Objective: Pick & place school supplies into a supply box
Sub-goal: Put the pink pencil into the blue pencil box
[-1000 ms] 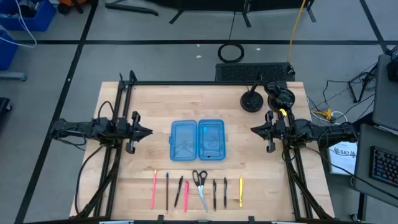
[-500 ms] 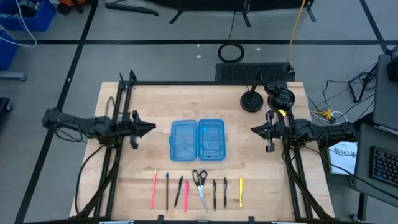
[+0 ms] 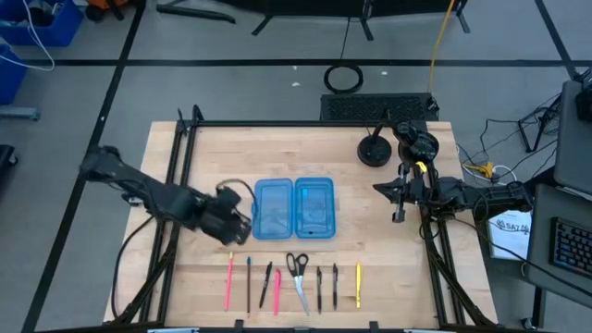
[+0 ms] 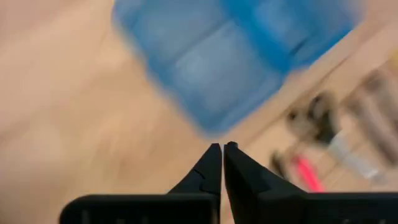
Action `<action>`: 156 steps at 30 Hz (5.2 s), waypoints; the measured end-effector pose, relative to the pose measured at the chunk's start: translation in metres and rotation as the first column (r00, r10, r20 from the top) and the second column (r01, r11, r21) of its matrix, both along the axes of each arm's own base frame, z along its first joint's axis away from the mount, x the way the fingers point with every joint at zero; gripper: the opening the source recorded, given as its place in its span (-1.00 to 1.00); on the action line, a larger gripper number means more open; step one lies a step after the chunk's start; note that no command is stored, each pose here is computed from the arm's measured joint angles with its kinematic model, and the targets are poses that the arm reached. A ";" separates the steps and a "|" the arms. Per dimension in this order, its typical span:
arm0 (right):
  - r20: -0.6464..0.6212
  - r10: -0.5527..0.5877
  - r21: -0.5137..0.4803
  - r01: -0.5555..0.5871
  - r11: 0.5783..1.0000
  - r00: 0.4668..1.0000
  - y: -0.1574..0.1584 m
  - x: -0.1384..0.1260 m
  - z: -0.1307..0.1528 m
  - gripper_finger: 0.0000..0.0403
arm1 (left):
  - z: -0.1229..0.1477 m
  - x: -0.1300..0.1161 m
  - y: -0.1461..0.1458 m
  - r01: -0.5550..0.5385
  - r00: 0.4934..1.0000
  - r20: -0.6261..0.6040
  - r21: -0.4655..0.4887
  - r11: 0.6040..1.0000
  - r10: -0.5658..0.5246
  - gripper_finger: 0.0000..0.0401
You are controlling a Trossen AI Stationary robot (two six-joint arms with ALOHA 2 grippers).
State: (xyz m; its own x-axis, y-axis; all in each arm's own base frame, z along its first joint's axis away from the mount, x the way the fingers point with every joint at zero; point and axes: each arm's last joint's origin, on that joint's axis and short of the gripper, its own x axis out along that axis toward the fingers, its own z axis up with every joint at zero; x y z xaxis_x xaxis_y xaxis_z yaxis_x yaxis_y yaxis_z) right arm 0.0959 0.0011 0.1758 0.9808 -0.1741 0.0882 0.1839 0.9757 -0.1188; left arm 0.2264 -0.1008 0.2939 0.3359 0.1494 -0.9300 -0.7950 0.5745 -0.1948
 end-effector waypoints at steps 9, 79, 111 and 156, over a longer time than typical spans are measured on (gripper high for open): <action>-0.004 0.006 0.027 -0.006 1.000 1.000 0.000 0.000 -0.001 -1.00 | -0.021 0.016 -0.056 -0.160 0.948 -0.291 -0.087 0.983 0.129 -0.98; 0.057 0.011 0.077 -0.015 0.997 0.998 0.000 0.000 0.004 -1.00 | -0.161 0.004 -0.050 -0.336 0.896 -0.360 -0.163 0.928 0.261 -0.71; 0.064 0.011 0.081 -0.016 0.997 0.998 0.000 0.000 0.005 -1.00 | -0.031 0.051 0.011 -0.304 0.920 0.210 -0.154 0.940 0.332 -0.92; 0.054 0.017 0.124 -0.024 0.992 0.998 0.000 0.001 0.003 -1.00 | -0.116 0.167 0.166 -0.277 0.902 0.279 -0.214 0.937 0.330 -0.92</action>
